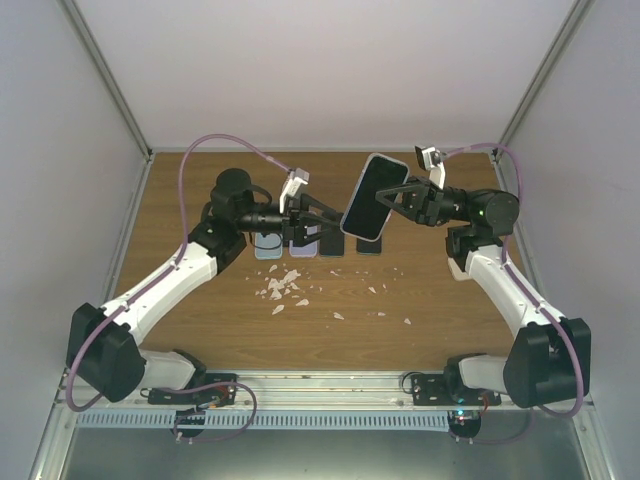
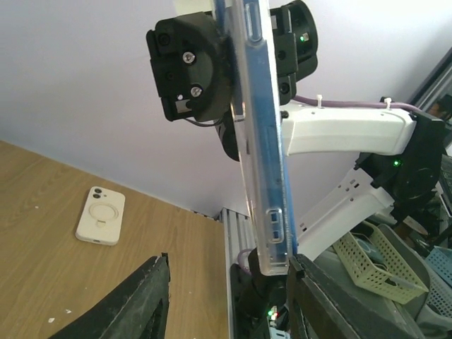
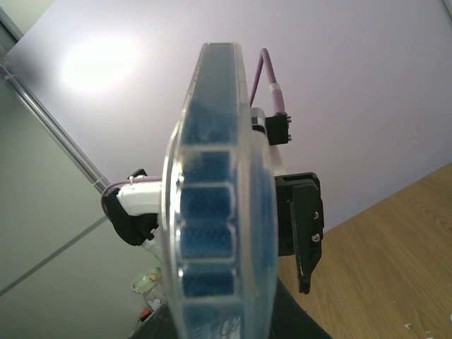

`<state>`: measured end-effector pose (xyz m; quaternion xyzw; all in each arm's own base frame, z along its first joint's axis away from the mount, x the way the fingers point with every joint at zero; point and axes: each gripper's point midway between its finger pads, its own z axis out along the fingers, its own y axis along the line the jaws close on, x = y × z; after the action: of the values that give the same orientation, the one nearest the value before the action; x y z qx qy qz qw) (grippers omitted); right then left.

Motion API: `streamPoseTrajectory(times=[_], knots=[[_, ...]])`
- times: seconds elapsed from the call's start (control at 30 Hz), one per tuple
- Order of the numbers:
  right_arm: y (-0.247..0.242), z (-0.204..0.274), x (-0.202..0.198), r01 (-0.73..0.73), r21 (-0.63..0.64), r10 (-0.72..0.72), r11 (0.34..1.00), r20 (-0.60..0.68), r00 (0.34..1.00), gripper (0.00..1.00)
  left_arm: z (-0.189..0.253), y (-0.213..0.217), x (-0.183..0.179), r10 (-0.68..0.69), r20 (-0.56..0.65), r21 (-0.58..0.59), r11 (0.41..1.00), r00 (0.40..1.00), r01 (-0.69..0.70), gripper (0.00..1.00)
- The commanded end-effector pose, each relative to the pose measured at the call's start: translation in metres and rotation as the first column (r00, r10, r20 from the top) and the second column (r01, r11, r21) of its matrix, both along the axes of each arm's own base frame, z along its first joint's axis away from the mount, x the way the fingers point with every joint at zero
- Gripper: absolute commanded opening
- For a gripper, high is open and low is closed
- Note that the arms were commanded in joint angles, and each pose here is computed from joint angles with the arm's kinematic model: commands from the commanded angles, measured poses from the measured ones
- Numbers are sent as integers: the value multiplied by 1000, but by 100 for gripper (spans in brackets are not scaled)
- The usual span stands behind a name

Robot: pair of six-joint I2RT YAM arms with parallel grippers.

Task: Take the phone out of the phone case
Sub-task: Remove the phone case from the phone.

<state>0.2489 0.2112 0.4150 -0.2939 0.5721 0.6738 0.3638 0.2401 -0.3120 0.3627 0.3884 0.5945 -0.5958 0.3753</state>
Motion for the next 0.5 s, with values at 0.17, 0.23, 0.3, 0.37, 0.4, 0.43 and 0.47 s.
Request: streamPoseTrajectory(times=[0.17, 0.23, 0.3, 0.37, 0.4, 0.43, 0.47], knots=[[-1, 20, -9, 12, 40, -15, 999, 84, 996, 0, 1, -5, 19, 86, 3, 9, 996, 996, -86, 37], [-1, 20, -10, 8, 39, -12, 999, 84, 996, 0, -3, -5, 23, 105, -5, 19, 994, 995, -104, 36], [0, 20, -11, 3, 39, -7, 999, 86, 996, 1, -7, -6, 28, 126, -13, 31, 992, 992, -126, 35], [0, 20, -12, 2, 39, -5, 999, 86, 996, 0, -10, -6, 32, 145, -22, 41, 989, 989, -144, 34], [1, 20, -12, 0, 39, -3, 999, 87, 996, 0, -12, -6, 35, 154, -25, 45, 987, 988, -152, 34], [1, 19, -12, -2, 39, -2, 999, 87, 996, 0, -12, -6, 36, 160, -27, 48, 986, 987, -159, 34], [1, 19, -12, -1, 40, -3, 999, 85, 996, 1, -13, -7, 38, 167, -28, 50, 985, 986, -165, 34]])
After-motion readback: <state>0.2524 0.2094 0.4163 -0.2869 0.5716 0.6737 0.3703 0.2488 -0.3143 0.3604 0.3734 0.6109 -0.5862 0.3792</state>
